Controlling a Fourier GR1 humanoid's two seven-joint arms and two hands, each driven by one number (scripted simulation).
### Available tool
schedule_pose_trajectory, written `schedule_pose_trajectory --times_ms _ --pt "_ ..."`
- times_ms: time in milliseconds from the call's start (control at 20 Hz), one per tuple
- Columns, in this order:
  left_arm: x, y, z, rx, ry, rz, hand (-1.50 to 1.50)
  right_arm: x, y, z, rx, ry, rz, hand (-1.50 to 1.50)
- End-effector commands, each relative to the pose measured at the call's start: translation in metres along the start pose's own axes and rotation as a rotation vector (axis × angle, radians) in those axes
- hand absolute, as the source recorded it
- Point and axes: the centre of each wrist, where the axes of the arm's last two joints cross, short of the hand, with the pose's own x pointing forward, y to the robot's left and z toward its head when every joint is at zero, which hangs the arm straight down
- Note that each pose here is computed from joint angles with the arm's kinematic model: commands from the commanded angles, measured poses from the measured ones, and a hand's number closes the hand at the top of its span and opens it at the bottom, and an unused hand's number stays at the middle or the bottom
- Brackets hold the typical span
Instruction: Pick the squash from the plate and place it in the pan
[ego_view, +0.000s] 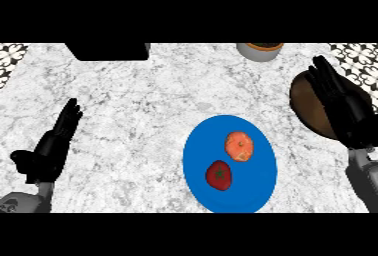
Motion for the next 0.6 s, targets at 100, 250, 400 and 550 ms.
schedule_pose_trajectory --times_ms 100,250,400,550 --pt "-0.031 -0.022 0.017 0.084 0.193 0.149 0.00 -0.030 0.018 0.026 -0.032 0.025 -0.105 1.50" --pt "-0.050 -0.047 0.037 0.186 0.369 0.304 0.00 -0.042 0.052 0.038 -0.042 0.037 -0.243 1.50" --pt "-0.056 -0.049 0.050 0.157 0.386 0.314 0.00 -0.066 0.052 0.069 -0.226 -0.020 0.185 1.50" --pt "-0.051 -0.053 0.052 0.186 0.395 0.334 0.00 -0.068 0.105 0.109 -0.208 -0.146 0.232 -1.50"
